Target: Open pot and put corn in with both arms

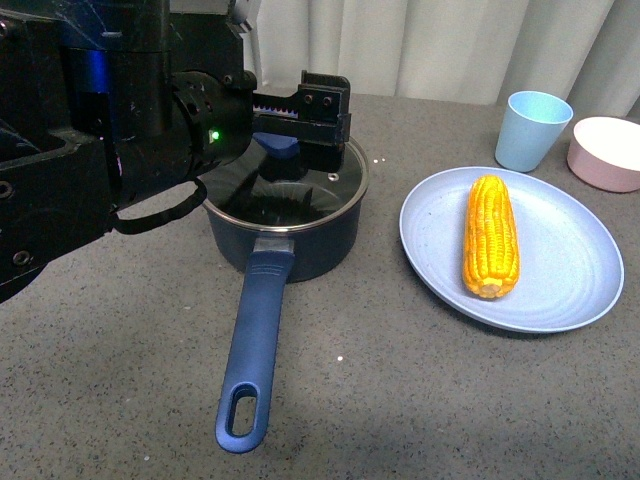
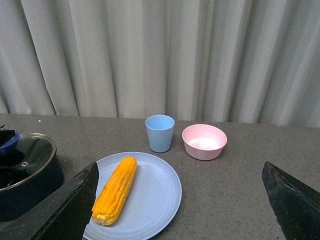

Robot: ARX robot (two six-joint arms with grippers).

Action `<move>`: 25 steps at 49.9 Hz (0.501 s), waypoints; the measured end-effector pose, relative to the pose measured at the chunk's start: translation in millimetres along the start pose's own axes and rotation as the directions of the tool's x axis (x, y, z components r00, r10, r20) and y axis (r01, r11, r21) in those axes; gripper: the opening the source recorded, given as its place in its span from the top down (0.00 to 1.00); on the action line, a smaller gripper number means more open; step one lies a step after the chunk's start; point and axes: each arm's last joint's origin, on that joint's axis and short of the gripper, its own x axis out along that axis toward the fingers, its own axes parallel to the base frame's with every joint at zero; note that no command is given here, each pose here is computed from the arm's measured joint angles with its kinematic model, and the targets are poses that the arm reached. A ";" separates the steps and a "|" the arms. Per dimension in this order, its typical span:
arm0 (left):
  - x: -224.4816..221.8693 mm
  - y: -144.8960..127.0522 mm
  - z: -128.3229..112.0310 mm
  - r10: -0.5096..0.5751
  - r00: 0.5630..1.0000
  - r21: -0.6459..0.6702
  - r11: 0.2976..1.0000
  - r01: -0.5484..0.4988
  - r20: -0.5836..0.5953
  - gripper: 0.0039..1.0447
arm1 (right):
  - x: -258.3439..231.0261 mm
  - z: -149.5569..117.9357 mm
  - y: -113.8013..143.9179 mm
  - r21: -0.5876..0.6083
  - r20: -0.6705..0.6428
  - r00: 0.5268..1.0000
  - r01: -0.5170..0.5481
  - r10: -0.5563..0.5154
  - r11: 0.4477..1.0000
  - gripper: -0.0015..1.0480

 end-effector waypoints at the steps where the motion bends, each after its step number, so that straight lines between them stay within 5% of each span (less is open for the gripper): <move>1: 1.1 -0.1 -0.1 -0.002 1.000 0.002 1.000 0.002 0.001 0.06 | 0.0 0.0 0.0 0.000 0.000 1.000 0.000 0.000 1.000 0.09; 25: 24.1 0.5 -9.5 -0.006 0.999 0.015 1.000 0.007 -0.036 0.06 | 0.0 0.0 0.0 0.000 0.000 1.000 0.000 0.000 1.000 0.09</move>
